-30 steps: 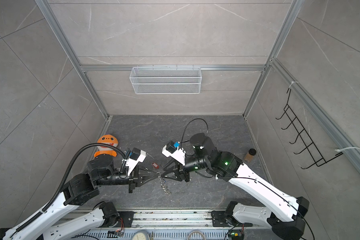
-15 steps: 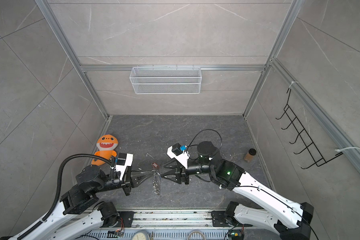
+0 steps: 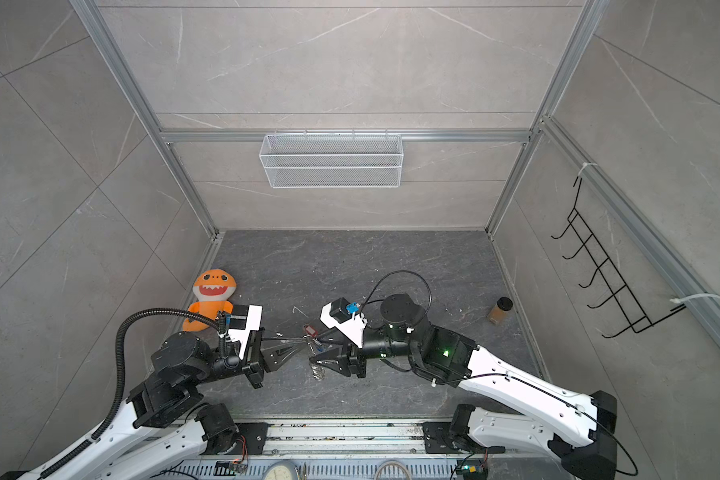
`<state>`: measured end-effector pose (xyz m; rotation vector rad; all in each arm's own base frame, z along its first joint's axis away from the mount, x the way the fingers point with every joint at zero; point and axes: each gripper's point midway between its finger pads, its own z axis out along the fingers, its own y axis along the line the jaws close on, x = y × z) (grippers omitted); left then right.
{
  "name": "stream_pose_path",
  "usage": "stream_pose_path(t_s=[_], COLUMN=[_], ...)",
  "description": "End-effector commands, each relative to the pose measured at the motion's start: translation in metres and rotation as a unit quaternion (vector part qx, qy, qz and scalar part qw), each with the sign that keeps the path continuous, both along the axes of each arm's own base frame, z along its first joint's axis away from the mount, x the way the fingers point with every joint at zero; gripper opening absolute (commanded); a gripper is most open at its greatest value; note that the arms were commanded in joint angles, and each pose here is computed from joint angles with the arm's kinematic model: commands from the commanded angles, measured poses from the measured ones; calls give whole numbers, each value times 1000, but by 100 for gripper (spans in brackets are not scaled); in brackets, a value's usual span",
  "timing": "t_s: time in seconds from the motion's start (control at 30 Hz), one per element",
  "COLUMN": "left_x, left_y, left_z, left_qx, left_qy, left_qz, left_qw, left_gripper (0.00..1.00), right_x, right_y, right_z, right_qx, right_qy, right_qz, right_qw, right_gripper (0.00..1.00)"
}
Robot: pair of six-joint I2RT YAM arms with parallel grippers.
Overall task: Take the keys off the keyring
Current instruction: 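Lower both grippers and hold the plate and ring pinched between them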
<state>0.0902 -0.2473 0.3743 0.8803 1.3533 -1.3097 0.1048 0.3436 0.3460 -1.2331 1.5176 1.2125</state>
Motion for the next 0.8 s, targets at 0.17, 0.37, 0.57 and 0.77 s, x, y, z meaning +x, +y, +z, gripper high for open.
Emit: stream_pose_path(t_s=[0.17,0.37,0.57,0.77], left_x=[-10,-14,-14,-10], left_y=[8,5,4,8], left_z=[23,24,25,24], left_qx=[-44,-47,-48,-55], left_qy=[-29,-30,-30,-30], left_qz=[-12,-29,-31,-14], left_qw=[999,998,998,998], left_gripper=[0,0,0,0], right_x=[-4,-4,-5,-12], right_y=[-23,-15,-2,3], right_z=[33,43,45,38], right_qx=[52,64,70,70], right_qy=[-51,-47,-34,-15], right_qz=[-28,-17,7,31], right_qw=[997,997,997,997], right_gripper=[51,52,52,45])
